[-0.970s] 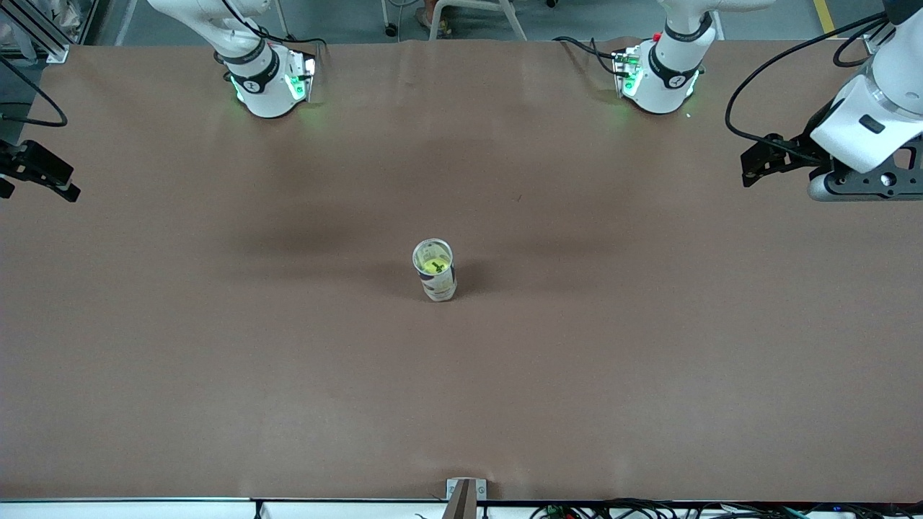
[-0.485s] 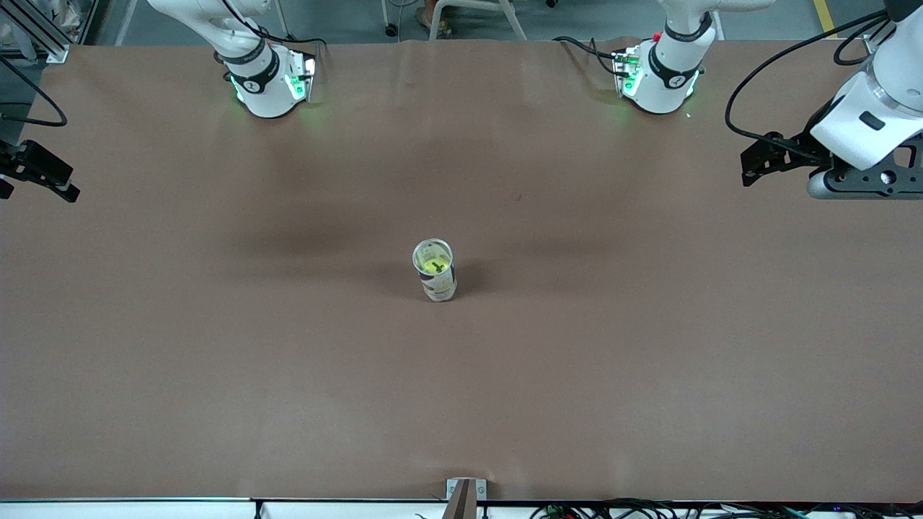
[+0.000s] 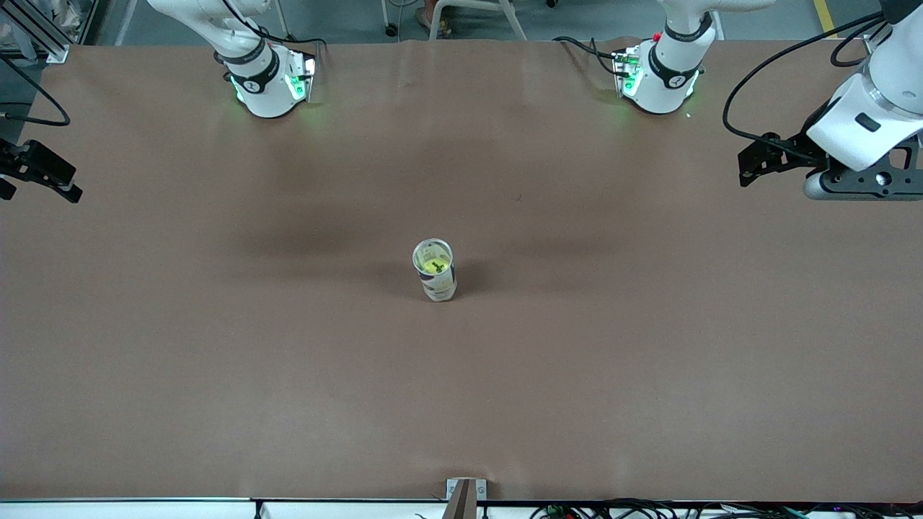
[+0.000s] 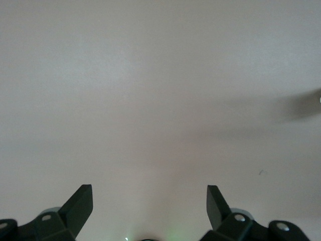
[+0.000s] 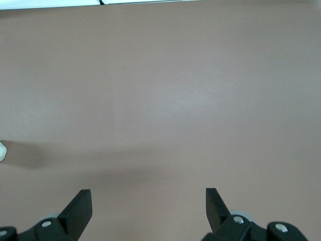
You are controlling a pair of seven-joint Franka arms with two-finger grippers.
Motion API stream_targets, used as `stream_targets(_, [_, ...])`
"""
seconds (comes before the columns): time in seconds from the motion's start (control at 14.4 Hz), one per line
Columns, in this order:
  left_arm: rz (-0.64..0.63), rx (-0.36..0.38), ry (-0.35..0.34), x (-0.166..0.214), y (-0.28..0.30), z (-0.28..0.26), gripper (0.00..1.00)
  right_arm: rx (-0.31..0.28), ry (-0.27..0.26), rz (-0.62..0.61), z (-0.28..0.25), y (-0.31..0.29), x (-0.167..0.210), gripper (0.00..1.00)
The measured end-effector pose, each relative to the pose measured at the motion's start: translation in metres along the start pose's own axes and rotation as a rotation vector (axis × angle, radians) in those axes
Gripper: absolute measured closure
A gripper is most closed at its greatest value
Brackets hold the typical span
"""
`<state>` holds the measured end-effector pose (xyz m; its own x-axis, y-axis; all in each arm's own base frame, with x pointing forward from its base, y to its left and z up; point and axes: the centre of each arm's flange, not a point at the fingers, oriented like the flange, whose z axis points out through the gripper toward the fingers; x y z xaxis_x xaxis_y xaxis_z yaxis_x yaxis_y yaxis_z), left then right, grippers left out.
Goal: Insert tennis ball vertically with right arm
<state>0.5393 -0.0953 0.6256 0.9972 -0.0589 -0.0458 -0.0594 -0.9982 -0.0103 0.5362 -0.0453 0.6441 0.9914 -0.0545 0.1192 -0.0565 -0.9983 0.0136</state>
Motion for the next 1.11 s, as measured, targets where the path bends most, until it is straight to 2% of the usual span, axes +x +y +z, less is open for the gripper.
stream_targets(0.62, [-0.005,-0.018,0.055,-0.004,-0.001,-0.01,0.0,0.0,0.0,-0.001,0.0,0.0,0.0,0.0])
stream_targets(1.11, [-0.009,-0.019,0.062,-0.003,-0.003,-0.013,0.0,0.0,-0.003,-0.001,0.001,0.0,0.0,0.0])
